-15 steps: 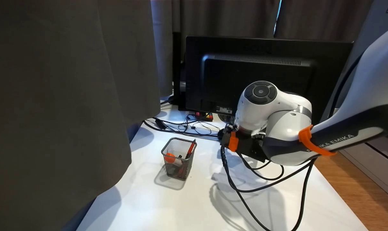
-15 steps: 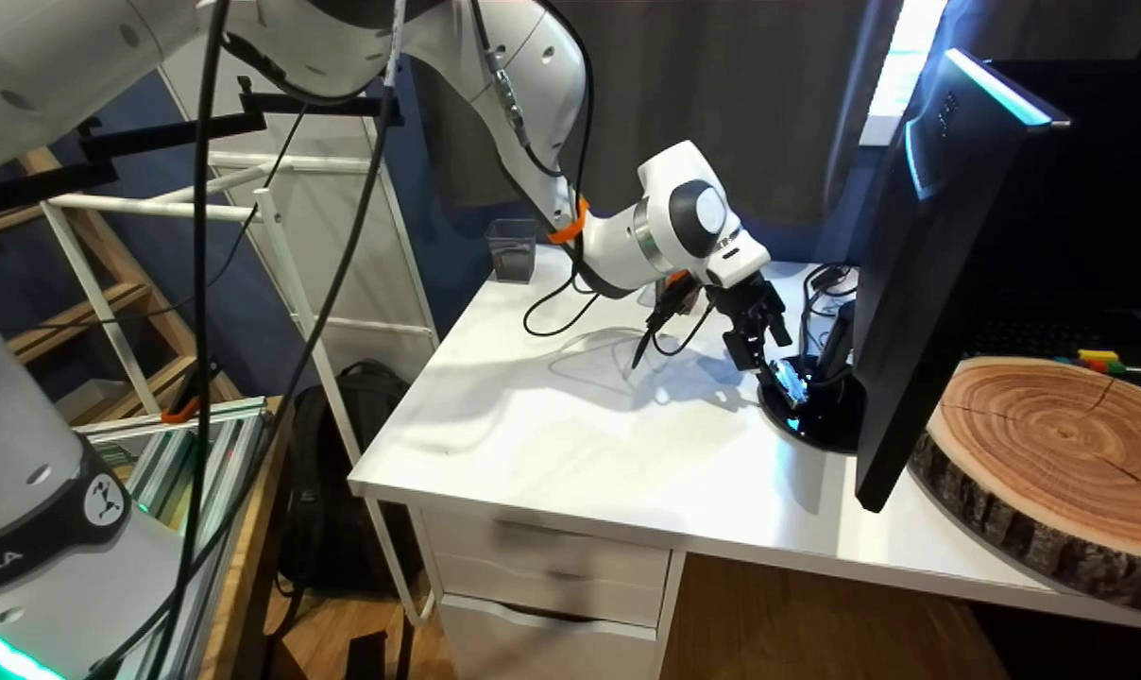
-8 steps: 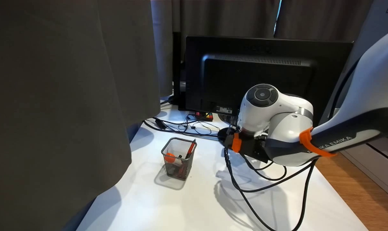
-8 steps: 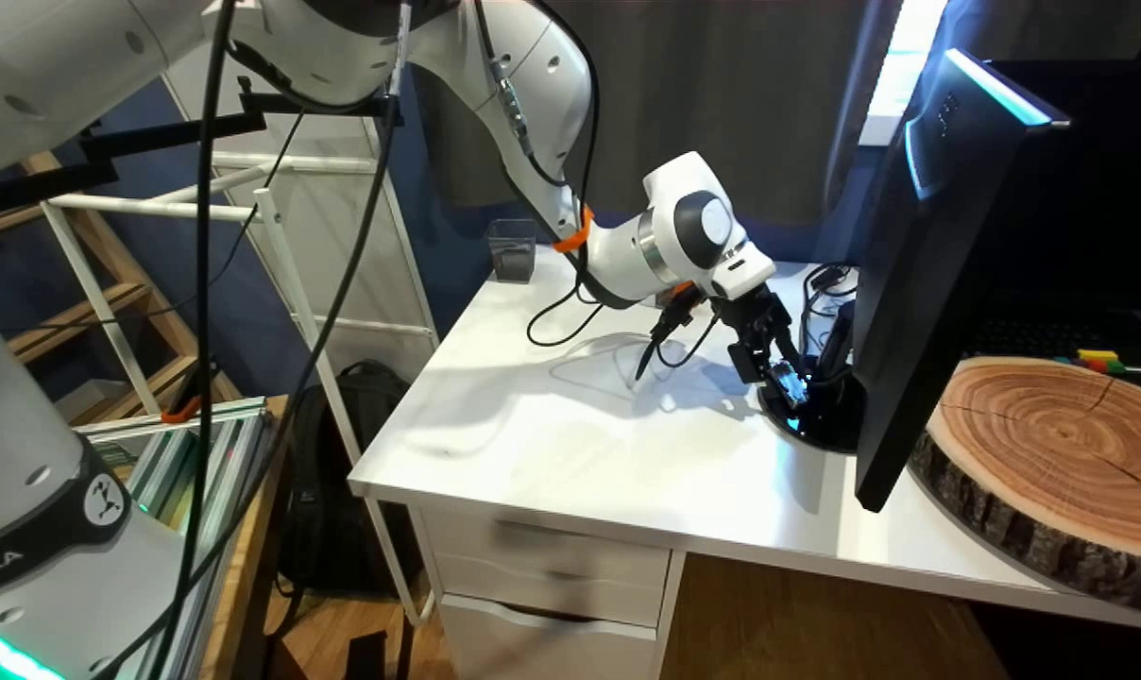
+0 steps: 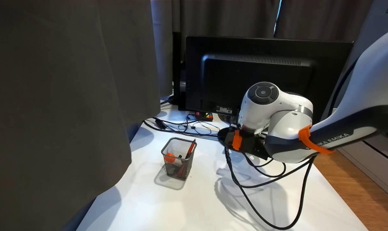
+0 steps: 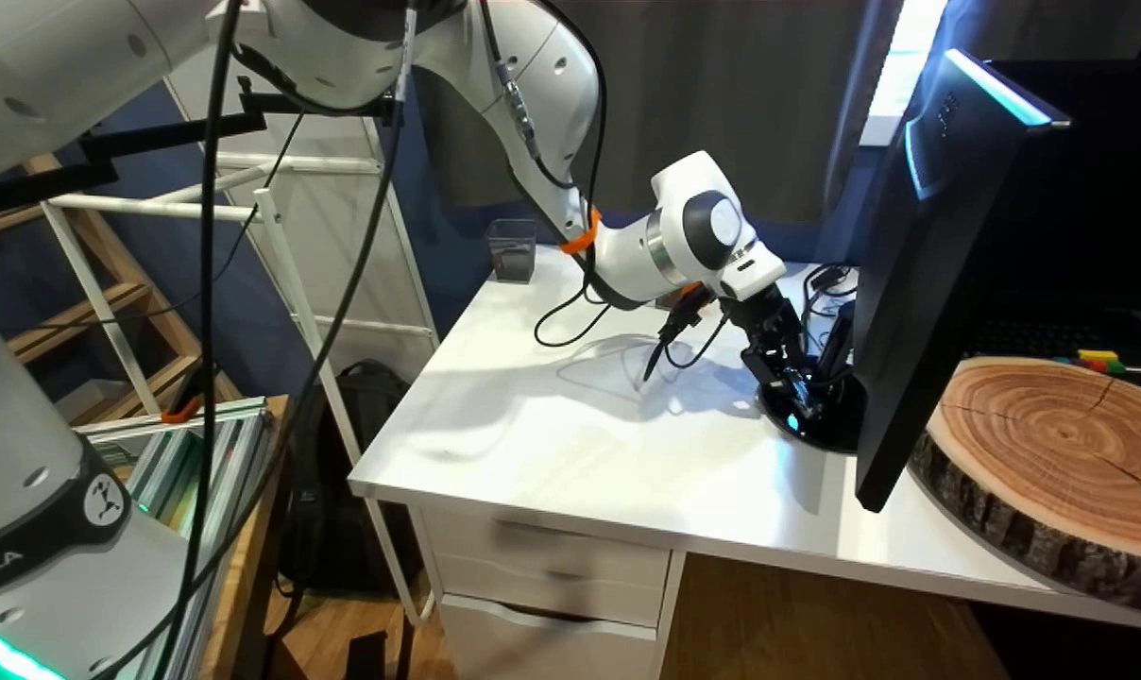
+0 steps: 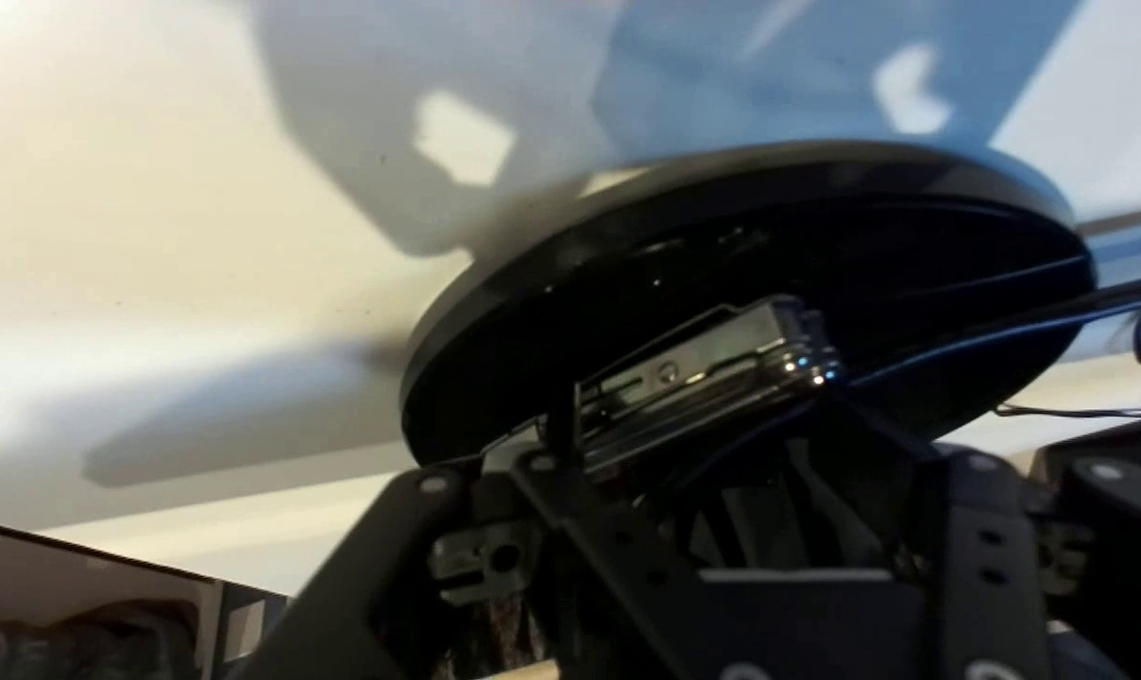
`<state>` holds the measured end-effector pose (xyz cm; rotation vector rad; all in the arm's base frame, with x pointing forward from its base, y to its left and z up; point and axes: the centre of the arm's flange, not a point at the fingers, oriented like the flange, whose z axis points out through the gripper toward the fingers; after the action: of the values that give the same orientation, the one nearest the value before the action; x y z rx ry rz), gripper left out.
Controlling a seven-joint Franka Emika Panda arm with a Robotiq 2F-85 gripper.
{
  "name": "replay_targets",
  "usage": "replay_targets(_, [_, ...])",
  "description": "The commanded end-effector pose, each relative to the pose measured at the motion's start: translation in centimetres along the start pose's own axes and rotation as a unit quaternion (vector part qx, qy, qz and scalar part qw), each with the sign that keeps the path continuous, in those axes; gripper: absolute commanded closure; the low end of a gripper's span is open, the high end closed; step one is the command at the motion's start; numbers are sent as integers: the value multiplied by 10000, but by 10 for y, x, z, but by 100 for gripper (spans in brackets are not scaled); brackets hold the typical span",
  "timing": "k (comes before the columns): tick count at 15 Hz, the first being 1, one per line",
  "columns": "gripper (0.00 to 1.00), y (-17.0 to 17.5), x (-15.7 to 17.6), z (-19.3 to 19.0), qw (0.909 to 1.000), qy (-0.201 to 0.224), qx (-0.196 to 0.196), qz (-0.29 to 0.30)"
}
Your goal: Put the metal in the right bin
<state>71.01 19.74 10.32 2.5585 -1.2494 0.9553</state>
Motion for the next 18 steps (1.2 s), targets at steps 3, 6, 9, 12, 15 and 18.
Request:
replay_targets(3, [75, -10, -16, -23, 9982, -531, 122, -250])
replay_targets(6, [95, -9, -18, -38, 9978, -608, -36, -267])
replay_targets(9, [64, -6, -14, -47, 9984, -496, -244, -139])
replay_targets(12, [52, -5, -8, -51, 9991, -290, -300, -54])
replay_targets(15, [32, -8, 1, -49, 9997, -88, -225, 40])
replay_targets(18, [12, -10, 3, -36, 9995, -126, -284, 72])
